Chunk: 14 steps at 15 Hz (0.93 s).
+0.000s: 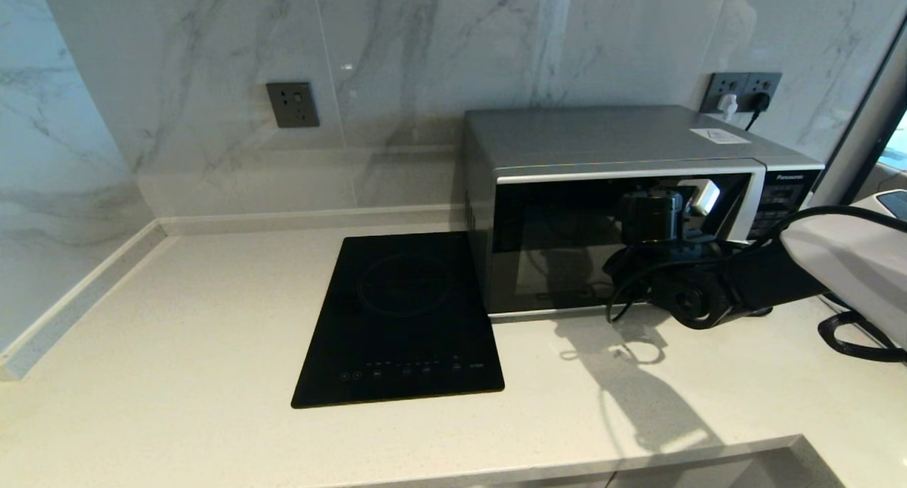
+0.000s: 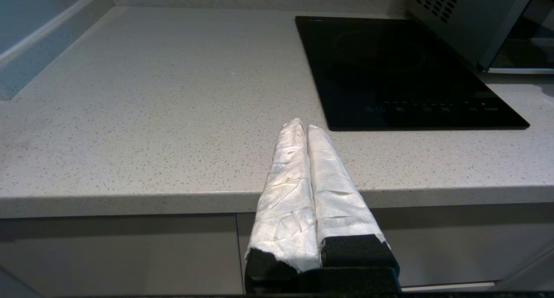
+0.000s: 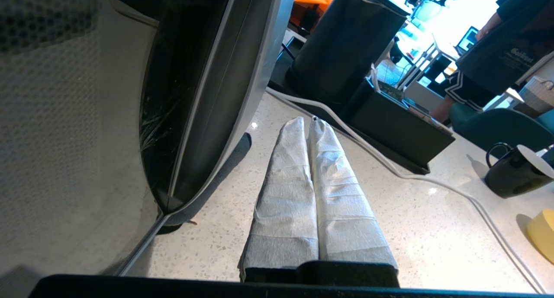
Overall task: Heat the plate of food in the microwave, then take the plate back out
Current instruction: Open the microwave oven
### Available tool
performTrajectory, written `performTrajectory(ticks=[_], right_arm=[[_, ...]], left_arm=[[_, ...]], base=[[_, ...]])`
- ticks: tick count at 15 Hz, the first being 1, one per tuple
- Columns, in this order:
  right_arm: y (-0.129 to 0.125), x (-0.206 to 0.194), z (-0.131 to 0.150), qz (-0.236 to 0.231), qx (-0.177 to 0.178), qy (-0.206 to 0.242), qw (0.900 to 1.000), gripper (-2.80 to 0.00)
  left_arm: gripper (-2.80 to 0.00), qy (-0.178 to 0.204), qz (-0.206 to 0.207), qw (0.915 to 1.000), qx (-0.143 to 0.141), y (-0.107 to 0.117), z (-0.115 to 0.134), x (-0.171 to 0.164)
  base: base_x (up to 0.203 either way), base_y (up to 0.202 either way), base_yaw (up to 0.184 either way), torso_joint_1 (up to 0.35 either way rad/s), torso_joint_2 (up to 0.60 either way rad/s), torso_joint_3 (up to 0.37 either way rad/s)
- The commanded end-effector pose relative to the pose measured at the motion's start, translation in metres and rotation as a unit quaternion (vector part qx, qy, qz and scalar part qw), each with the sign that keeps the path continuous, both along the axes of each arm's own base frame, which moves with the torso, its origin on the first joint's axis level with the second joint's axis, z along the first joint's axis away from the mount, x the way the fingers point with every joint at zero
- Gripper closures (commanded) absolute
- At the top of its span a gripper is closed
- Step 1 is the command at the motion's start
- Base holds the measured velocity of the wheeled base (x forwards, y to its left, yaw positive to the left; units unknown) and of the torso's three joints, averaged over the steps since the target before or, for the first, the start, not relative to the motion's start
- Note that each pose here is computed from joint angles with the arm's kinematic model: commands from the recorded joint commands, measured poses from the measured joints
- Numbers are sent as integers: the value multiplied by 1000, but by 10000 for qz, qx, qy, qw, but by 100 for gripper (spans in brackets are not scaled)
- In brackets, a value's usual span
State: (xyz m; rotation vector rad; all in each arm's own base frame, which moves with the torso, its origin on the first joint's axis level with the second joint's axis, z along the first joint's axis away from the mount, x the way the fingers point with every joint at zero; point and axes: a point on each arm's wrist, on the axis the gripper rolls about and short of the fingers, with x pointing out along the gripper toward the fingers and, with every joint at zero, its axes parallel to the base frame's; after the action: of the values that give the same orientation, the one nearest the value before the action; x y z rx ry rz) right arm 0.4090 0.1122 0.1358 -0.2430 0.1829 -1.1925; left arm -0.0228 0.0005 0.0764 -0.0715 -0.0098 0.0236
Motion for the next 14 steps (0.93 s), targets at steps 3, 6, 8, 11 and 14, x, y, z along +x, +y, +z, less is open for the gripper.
performTrajectory(ticks=[3, 6, 8, 11, 14], right_arm=[[4, 0, -11, 8, -34, 75, 10000, 0], [8, -1, -8, 57, -25, 44, 10000, -280], [10, -2, -7, 76, -27, 51, 10000, -280], [10, 2, -8, 63, -25, 44, 10000, -280], [5, 8, -12, -16, -20, 29, 10000, -280]], left_arm=[[0, 6, 3, 10000, -4, 0, 0, 0], [0, 6, 3, 10000, -4, 0, 0, 0], [0, 6, 3, 10000, -4, 0, 0, 0], [0, 6, 3, 10000, -4, 0, 0, 0], [0, 6, 3, 10000, -4, 0, 0, 0]], base=[[0, 0, 0, 0, 0, 0], [0, 0, 0, 0, 0, 0], [0, 0, 0, 0, 0, 0], [0, 0, 0, 0, 0, 0], [0, 0, 0, 0, 0, 0]])
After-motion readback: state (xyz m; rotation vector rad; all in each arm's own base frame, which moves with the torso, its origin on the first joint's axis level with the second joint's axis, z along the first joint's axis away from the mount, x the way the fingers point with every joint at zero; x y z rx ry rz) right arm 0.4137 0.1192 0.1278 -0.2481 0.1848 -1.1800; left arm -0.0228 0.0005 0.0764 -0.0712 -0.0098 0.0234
